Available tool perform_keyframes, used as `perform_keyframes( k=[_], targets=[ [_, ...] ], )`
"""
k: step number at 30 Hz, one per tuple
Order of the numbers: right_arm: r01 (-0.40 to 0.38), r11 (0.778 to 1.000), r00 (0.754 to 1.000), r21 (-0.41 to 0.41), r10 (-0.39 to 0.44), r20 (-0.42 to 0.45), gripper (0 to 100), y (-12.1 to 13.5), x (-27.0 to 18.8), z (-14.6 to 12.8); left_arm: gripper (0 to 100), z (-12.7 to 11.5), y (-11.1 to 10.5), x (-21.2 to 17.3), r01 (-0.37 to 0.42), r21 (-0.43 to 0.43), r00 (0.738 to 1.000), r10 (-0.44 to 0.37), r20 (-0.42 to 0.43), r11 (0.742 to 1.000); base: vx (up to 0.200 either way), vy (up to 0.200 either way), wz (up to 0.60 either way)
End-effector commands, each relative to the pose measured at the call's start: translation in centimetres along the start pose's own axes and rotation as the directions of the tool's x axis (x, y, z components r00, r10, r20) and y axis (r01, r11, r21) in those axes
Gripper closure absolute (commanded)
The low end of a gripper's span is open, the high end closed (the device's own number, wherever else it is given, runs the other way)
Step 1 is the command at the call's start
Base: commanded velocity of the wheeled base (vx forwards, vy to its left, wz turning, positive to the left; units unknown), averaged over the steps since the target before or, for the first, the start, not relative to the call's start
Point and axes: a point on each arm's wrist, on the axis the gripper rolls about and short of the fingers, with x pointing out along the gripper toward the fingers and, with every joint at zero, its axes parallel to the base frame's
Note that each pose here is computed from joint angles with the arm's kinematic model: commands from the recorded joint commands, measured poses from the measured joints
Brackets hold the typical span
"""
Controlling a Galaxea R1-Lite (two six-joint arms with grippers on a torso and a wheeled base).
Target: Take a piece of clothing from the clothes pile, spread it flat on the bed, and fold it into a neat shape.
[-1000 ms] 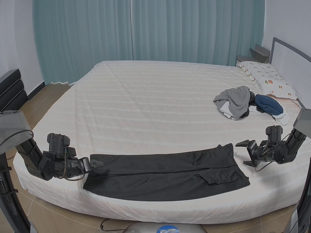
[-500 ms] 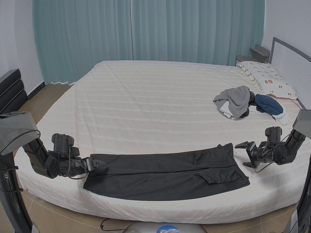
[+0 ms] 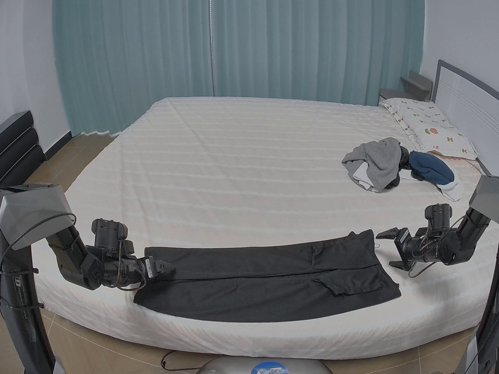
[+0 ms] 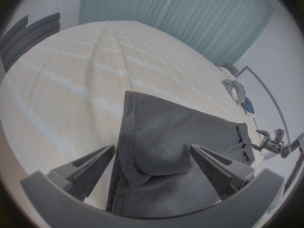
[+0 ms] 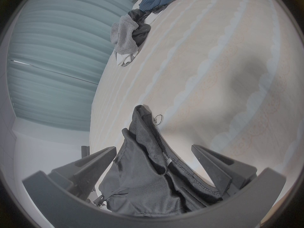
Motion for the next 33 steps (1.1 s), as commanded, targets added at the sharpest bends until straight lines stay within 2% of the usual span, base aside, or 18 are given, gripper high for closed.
perform_keyframes(
  k=[1, 9, 10, 33],
  targets=[
    [-0.002, 1.000, 1.000, 0.001, 0.002, 0.001, 0, 0.0, 0.0, 0.0, 0, -0.5, 0.1, 0.4, -0.002, 0.000, 1.000, 0.002, -0.010, 1.000, 0.000, 0.000, 0.00],
    [-0.002, 1.000, 1.000, 0.001, 0.002, 0.001, 0, 0.0, 0.0, 0.0, 0, -0.5, 0.0, 0.4, 0.000, 0.003, 1.000, 0.000, -0.009, 1.000, 0.000, 0.000, 0.00],
    [-0.002, 1.000, 1.000, 0.001, 0.002, 0.001, 0, 0.0, 0.0, 0.0, 100, -0.6, 0.0, 0.5, -0.001, 0.003, 1.000, 0.001, -0.011, 1.000, 0.000, 0.000, 0.00],
    [-0.009, 1.000, 1.000, 0.006, 0.009, -0.001, 0, 0.0, -0.1, 0.2, 100, -0.3, -0.3, -0.6, 0.006, -0.039, 1.000, -0.005, 0.013, 0.999, 0.000, 0.000, 0.00]
  ],
)
